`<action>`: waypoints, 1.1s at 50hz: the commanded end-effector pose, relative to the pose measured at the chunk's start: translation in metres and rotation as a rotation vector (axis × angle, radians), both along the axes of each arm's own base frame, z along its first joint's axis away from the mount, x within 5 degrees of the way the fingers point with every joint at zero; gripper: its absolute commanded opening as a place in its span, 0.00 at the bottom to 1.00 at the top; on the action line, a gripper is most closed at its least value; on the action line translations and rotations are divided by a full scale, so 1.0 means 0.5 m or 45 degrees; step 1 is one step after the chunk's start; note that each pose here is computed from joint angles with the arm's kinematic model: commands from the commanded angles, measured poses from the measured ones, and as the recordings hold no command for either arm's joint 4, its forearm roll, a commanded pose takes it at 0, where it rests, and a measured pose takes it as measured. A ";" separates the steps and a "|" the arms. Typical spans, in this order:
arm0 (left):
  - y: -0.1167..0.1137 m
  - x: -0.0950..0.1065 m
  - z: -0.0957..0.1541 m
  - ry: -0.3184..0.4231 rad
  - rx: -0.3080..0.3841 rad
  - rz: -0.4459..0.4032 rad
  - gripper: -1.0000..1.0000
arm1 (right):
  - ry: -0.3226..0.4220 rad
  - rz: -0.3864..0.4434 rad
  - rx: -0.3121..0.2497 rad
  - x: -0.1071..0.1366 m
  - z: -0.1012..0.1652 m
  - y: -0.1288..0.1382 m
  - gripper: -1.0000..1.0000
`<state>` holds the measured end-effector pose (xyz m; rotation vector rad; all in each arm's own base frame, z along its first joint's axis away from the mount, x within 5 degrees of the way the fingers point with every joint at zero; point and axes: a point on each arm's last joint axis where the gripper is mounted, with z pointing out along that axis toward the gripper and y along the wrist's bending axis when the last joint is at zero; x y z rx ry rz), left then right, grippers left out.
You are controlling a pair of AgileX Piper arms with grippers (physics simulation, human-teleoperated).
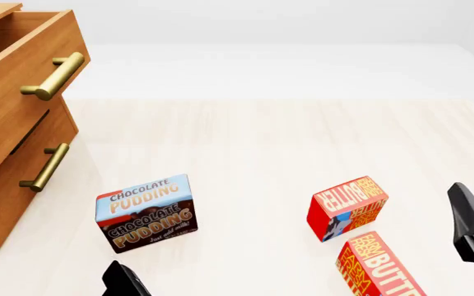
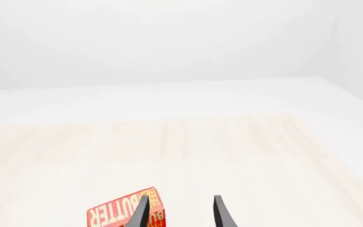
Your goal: Put the bowl in the top drawer of the cabinet.
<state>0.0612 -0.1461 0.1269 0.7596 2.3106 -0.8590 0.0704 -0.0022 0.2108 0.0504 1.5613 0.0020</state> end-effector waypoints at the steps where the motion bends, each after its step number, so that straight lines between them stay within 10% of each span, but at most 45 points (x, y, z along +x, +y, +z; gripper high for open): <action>1: -0.004 -0.001 -0.010 0.016 -0.005 0.004 1.00 | 0.007 -0.002 -0.003 0.002 0.000 0.000 1.00; 37: -0.008 -0.004 -0.020 0.031 -0.016 0.001 1.00 | 0.013 -0.005 -0.003 0.004 -0.001 -0.001 1.00; 38: -0.007 -0.005 -0.021 0.031 -0.015 0.000 0.00 | 0.014 -0.004 -0.004 0.004 -0.001 -0.001 1.00; 55: -0.006 -0.002 -0.016 0.019 -0.020 0.004 0.00 | 0.011 -0.001 -0.002 0.003 -0.001 0.000 1.00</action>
